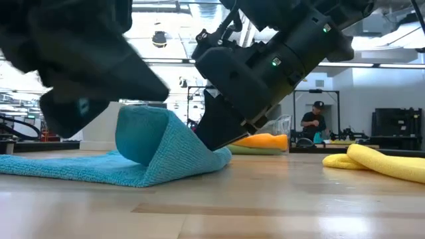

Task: Fold microfiber towels
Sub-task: Fold the blue towel

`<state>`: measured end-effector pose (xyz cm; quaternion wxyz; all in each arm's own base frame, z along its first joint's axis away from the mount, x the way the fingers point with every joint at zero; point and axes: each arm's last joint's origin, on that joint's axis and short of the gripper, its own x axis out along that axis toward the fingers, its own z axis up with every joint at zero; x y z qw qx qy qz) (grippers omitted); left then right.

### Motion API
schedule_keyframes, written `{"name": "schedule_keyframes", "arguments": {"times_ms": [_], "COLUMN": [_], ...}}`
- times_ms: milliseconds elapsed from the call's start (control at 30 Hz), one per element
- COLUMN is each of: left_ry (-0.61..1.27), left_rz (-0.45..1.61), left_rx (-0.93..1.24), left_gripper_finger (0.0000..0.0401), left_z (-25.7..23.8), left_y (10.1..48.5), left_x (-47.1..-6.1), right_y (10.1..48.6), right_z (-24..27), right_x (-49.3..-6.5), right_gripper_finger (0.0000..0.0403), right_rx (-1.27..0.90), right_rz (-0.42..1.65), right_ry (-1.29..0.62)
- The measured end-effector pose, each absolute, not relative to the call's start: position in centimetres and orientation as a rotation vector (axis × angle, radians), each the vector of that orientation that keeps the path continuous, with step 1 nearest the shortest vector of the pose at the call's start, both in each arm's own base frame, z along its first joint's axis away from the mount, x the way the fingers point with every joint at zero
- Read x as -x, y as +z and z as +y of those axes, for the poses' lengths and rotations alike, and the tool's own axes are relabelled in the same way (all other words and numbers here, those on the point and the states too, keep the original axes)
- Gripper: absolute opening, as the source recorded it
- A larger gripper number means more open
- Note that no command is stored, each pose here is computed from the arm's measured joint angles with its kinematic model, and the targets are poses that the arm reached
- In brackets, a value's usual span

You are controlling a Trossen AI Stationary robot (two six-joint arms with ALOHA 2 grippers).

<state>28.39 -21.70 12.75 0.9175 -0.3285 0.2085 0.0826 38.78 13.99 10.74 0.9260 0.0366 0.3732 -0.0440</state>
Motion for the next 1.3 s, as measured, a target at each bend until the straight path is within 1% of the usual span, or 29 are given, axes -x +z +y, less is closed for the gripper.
{"name": "schedule_keyframes", "arguments": {"times_ms": [167,267,400,533,600,700,867,1000,1133,1300], "left_ry": [0.110,0.106,0.136,0.160,0.200,0.234,0.213,0.208,0.217,0.226], "left_rz": [0.532,0.536,0.460,0.345,0.309,0.319,0.463,0.535,0.615,0.630], "left_rx": [0.702,0.726,0.703,0.592,0.518,0.469,0.469,0.462,0.436,0.435], "left_gripper_finger": [0.0000,0.0000,0.0000,0.0000,0.0000,0.0000,0.0000,0.0000,0.0000,0.0000], "left_z": [-22.2,-22.5,-22.2,-21.3,-20.9,-20.6,-20.9,-20.9,-20.7,-20.6], "left_y": [12.3,12.6,15.2,18.8,19.4,18.5,14.3,12.6,11.8,11.7], "left_x": [-27.9,-27.5,-26.8,-26.2,-26.0,-26.5,-27.4,-27.5,-27.1,-27.0], "right_y": [10.7,10.7,11.4,12.3,12.8,12.9,12.8,12.9,13.0,12.9], "right_z": [13.8,13.8,14.1,14.8,15.2,15.8,17.5,18.8,19.9,20.2], "right_x": [-38.8,-38.8,-39.0,-39.0,-38.9,-38.6,-37.9,-37.2,-36.7,-36.5], "right_gripper_finger": [0.0074,0.0074,0.0074,0.0074,0.0074,0.0074,0.0074,0.0074,0.0074,0.0074], "right_rx": [-0.077,-0.077,-0.090,-0.113,-0.131,-0.155,-0.227,-0.229,-0.240,-0.233], "right_rz": [0.765,0.765,0.723,0.668,0.639,0.624,0.622,0.608,0.602,0.610], "right_ry": [-0.094,-0.094,-0.083,-0.061,-0.080,-0.116,-0.112,-0.117,-0.097,-0.090]}}
